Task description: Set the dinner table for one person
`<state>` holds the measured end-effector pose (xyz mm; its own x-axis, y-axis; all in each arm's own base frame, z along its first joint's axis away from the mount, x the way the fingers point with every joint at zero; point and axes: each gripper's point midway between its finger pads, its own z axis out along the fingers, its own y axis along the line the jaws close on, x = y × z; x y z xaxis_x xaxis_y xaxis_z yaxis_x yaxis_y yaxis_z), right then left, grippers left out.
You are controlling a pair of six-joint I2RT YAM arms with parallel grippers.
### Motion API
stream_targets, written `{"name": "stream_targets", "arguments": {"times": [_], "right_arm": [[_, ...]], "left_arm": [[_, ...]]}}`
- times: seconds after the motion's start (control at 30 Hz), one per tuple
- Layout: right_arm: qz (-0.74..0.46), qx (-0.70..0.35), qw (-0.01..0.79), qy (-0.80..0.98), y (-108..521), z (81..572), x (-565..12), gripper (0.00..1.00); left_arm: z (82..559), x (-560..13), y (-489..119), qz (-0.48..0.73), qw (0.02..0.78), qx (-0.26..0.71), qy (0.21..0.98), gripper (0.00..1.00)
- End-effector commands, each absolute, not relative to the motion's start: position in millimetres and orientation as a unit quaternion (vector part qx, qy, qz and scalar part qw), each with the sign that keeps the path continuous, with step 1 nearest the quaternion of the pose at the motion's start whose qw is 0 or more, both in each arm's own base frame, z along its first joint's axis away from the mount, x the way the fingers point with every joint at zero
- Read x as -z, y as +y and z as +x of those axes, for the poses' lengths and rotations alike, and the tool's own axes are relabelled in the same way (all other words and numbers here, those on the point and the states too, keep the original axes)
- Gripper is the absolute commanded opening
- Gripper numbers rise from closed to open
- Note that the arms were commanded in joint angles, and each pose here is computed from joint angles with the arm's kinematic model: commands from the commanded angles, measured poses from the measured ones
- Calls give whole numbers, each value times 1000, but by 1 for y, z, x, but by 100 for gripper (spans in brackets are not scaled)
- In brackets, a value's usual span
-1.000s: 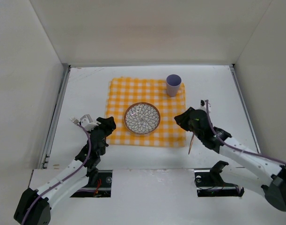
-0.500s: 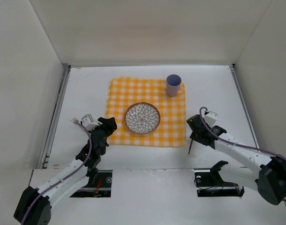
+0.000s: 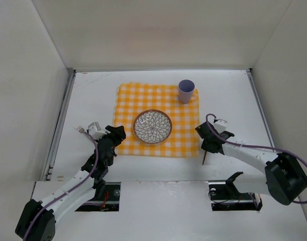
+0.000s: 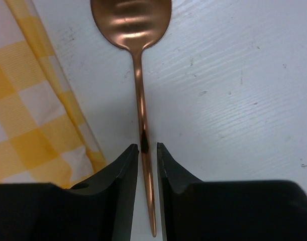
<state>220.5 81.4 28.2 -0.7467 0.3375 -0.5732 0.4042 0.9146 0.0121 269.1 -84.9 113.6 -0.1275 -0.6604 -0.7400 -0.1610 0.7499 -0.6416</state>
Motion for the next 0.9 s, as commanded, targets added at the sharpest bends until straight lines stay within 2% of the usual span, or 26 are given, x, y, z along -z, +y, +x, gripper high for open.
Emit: {"name": "stream_targets", "arguments": {"times": [0.0,0.87], "right_arm": [[202,27,315,927,92,232,-38,27],[198,24,314,928,92,236,-38,30]], "left_arm": [[271,-117,-90,-285,596,223,717,57],[273,-120,-86,-292,597,232,710,57]]}}
